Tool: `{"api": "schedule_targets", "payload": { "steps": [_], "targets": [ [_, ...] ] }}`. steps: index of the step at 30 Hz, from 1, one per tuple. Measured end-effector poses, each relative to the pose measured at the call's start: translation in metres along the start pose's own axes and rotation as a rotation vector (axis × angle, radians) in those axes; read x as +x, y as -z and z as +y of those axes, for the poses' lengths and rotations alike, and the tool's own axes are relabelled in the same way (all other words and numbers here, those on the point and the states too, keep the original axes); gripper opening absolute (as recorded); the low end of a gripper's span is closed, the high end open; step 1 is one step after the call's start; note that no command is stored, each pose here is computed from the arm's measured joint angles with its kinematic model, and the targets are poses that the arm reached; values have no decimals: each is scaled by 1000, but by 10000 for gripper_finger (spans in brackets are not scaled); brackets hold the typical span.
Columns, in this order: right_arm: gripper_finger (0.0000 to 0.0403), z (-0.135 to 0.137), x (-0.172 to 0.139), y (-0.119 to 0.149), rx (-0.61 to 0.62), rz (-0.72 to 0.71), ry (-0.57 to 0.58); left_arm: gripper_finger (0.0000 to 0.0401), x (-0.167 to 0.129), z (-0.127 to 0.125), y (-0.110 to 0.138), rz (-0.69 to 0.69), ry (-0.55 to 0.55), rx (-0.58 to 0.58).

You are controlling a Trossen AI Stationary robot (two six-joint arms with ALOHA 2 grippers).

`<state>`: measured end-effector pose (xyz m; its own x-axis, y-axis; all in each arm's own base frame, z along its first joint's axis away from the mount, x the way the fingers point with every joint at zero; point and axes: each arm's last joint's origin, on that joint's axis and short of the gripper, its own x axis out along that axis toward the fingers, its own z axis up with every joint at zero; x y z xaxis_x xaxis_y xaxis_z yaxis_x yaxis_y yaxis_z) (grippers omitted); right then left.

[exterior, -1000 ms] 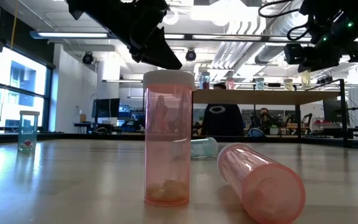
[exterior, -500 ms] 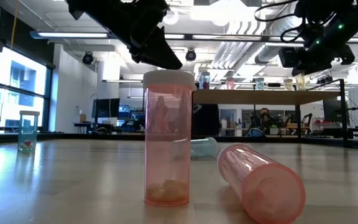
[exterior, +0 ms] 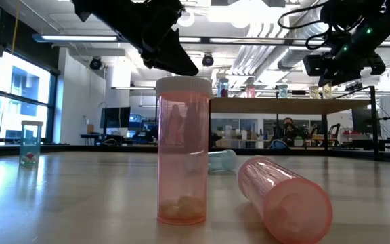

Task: Pick and place medicine bottles onto shelf by color
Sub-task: Put the top yellow pill bottle on the shelf aligned with the yellow pill bottle

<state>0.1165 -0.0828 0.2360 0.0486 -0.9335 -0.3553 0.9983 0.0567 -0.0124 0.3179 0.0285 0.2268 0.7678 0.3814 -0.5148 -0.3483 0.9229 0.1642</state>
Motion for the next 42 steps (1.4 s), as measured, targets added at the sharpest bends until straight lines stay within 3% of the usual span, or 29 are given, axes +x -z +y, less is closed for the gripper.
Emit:
{"api": "schedule_targets", "payload": {
  "steps": [42],
  "targets": [
    [111,1,0,0,-43,23,-36,166,0,0,0,0,-1,0]
  ]
}}
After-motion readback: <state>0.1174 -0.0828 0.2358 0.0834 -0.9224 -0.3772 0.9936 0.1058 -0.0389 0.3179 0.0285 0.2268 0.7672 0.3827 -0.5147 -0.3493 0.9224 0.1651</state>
